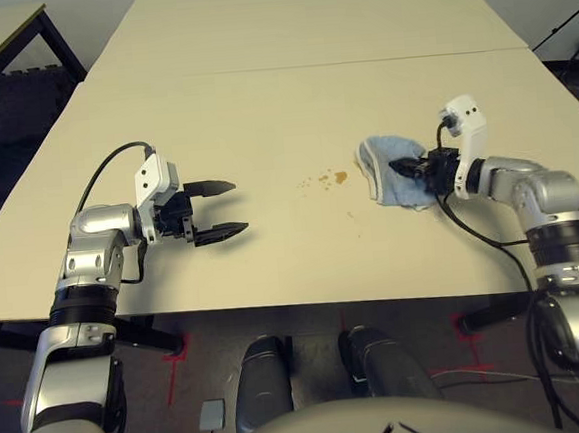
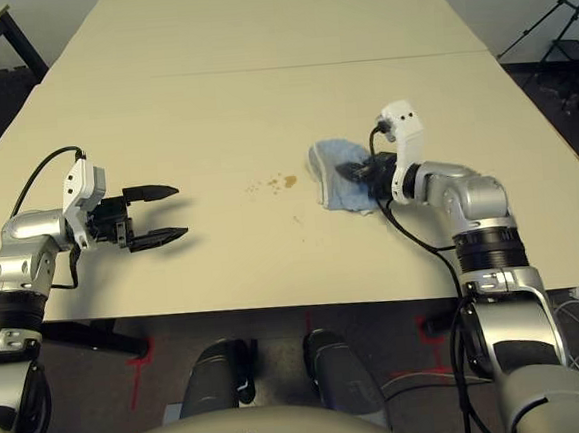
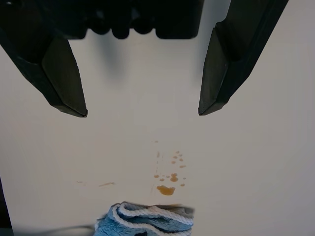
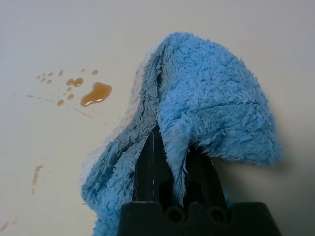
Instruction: Wipe the water off the table with a rag.
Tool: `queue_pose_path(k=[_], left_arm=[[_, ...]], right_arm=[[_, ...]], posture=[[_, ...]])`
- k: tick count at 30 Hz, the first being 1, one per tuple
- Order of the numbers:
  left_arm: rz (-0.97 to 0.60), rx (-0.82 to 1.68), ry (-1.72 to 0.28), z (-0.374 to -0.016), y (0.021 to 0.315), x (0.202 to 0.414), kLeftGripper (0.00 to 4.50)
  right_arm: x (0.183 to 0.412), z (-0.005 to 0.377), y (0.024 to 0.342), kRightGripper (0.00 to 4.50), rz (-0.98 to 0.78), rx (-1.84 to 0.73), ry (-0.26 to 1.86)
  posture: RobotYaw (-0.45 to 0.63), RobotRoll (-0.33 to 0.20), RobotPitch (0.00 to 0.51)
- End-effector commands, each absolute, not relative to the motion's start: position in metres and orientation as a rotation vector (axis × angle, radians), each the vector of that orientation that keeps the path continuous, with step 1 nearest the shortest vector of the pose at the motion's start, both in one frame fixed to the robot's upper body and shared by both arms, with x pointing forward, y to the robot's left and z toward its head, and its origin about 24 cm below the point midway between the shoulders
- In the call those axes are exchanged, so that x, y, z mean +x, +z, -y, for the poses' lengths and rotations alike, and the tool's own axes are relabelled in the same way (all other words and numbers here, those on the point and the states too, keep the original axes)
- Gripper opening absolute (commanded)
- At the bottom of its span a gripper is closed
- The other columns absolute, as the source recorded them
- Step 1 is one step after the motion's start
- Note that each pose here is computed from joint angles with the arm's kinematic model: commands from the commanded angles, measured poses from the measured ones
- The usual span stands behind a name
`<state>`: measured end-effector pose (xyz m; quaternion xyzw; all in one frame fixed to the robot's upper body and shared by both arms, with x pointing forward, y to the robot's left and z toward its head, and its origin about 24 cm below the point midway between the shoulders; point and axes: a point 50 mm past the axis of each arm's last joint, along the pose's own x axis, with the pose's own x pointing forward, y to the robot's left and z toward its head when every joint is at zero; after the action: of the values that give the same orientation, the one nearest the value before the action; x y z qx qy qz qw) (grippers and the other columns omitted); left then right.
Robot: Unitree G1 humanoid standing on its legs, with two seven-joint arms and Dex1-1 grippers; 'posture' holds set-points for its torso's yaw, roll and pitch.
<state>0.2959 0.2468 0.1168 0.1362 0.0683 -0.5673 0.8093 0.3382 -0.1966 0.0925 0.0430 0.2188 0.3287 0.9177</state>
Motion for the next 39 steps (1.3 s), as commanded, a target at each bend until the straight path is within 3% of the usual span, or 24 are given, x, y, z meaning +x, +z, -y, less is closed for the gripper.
queue_pose_path(k=[1, 12, 25, 34, 39], left_arm=[[-0.155, 0.3, -1.206, -0.248, 0.116, 0.296, 4.5], [-0.156, 0.298, -1.188, -0.251, 0.114, 0.293, 4.5], [-0.158, 0.292, -1.169, -0.254, 0.113, 0.287, 4.5], [-0.156, 0.287, -1.17, -0.251, 0.111, 0.287, 4.5], [-0.153, 0.286, -1.174, -0.249, 0.111, 0.289, 4.5]], right_arm=[[0.335, 0.173, 0.071, 0.01, -0.53, 0.085, 0.744], [0.331, 0.1, 0.063, 0.01, -0.565, 0.085, 0.981], [0.322, 0.043, 0.06, 0.01, -0.584, 0.046, 1.151], [0.319, 0.034, 0.058, 0.01, -0.587, 0.038, 1.181], [0.331, 0.056, 0.063, 0.01, -0.567, 0.031, 1.099]], posture=[[-0.14, 0.0, 0.087], [-0.12, 0.0, 0.09], [-0.09, 0.0, 0.095], [-0.09, 0.0, 0.095], [-0.09, 0.0, 0.095]])
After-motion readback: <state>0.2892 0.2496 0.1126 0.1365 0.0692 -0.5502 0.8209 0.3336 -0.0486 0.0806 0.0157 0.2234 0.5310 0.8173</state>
